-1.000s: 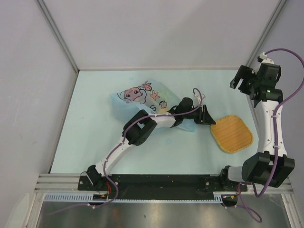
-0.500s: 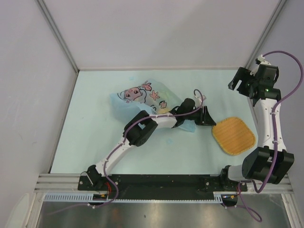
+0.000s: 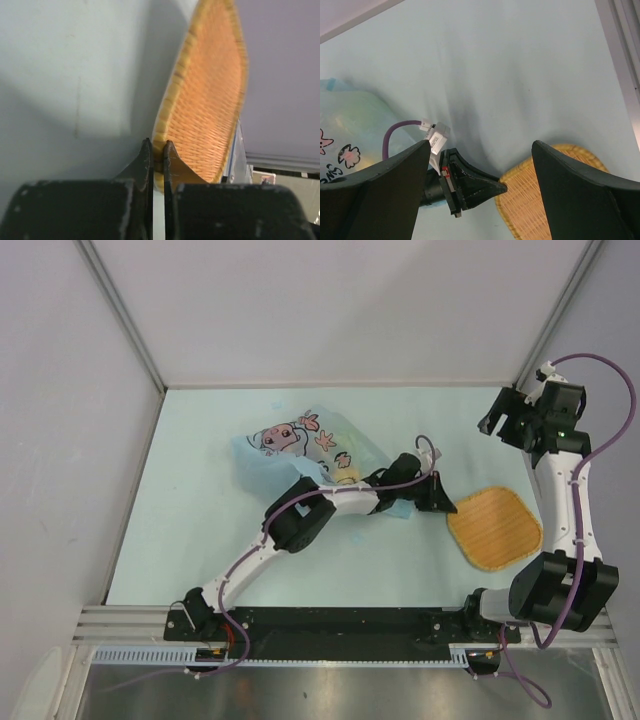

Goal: Take the fake fruits out of the plastic bag
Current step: Move the plate to the center of the board, then adjust the plastic bag at the center of the board.

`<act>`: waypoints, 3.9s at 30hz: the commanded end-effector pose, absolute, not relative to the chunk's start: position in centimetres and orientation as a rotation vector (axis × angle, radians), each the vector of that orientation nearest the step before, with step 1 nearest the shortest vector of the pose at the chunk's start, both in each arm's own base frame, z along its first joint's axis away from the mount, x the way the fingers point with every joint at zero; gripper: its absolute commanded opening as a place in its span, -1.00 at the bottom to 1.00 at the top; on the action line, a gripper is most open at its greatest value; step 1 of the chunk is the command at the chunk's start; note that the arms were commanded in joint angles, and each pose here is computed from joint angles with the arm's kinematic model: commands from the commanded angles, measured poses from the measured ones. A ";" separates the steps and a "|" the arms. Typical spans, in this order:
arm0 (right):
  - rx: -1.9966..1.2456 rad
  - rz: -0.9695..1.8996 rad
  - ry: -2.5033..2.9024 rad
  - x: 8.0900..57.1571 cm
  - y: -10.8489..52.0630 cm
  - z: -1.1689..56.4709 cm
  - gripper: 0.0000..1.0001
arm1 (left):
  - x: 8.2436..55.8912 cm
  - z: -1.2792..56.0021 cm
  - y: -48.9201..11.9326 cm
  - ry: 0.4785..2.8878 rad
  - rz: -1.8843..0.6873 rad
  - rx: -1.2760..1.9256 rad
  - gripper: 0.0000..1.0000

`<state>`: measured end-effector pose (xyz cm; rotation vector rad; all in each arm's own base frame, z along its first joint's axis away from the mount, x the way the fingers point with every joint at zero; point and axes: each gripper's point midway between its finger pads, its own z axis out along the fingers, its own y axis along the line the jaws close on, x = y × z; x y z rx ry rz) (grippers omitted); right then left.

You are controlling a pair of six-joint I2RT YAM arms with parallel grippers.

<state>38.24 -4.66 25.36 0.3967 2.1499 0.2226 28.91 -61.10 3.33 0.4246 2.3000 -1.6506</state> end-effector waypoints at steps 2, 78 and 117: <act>0.391 0.244 2.074 37.9 -4.4 27.7 0.75 | 26.8 6.6 -59.0 2.269 -1.653 0.617 -1.00; -0.920 0.390 2.269 35.1 26.1 18.3 0.96 | 34.8 26.9 -21.1 2.204 -0.413 0.636 0.28; -0.519 -0.052 2.034 46.0 10.7 27.7 0.22 | 37.2 26.1 -27.4 1.966 -0.834 0.790 -1.00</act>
